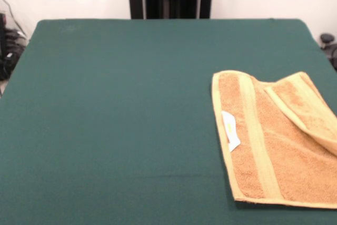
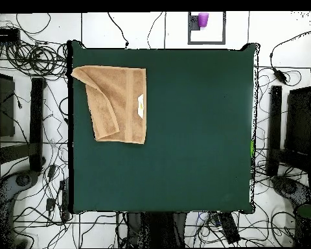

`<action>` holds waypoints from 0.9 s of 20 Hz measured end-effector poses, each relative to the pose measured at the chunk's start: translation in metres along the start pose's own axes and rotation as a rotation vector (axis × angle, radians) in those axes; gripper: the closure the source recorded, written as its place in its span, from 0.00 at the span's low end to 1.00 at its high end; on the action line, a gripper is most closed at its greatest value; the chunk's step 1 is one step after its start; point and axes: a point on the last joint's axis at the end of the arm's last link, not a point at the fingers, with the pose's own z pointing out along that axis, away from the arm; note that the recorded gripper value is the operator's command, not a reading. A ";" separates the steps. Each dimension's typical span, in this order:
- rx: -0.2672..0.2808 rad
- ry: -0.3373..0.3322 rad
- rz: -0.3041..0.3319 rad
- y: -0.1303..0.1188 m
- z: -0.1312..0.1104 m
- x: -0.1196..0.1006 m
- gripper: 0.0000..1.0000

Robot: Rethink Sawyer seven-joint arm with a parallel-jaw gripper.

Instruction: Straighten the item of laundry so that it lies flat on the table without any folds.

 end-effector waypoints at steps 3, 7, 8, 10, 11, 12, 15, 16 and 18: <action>0.004 0.000 -0.018 -0.015 0.002 -0.008 0.00; 0.011 0.008 -0.041 -0.027 0.005 -0.014 0.00; 0.013 0.011 -0.044 -0.030 0.006 -0.015 0.00; 0.016 0.019 -0.040 -0.034 0.008 -0.016 0.00; 0.011 0.025 -0.037 -0.037 0.011 -0.017 0.00; 0.009 0.028 -0.036 -0.038 0.012 -0.017 0.00; 0.005 0.044 -0.028 -0.041 0.015 -0.015 0.00; 0.005 0.054 -0.022 -0.042 0.016 -0.013 0.00; 0.005 0.066 -0.018 -0.041 0.017 -0.011 0.00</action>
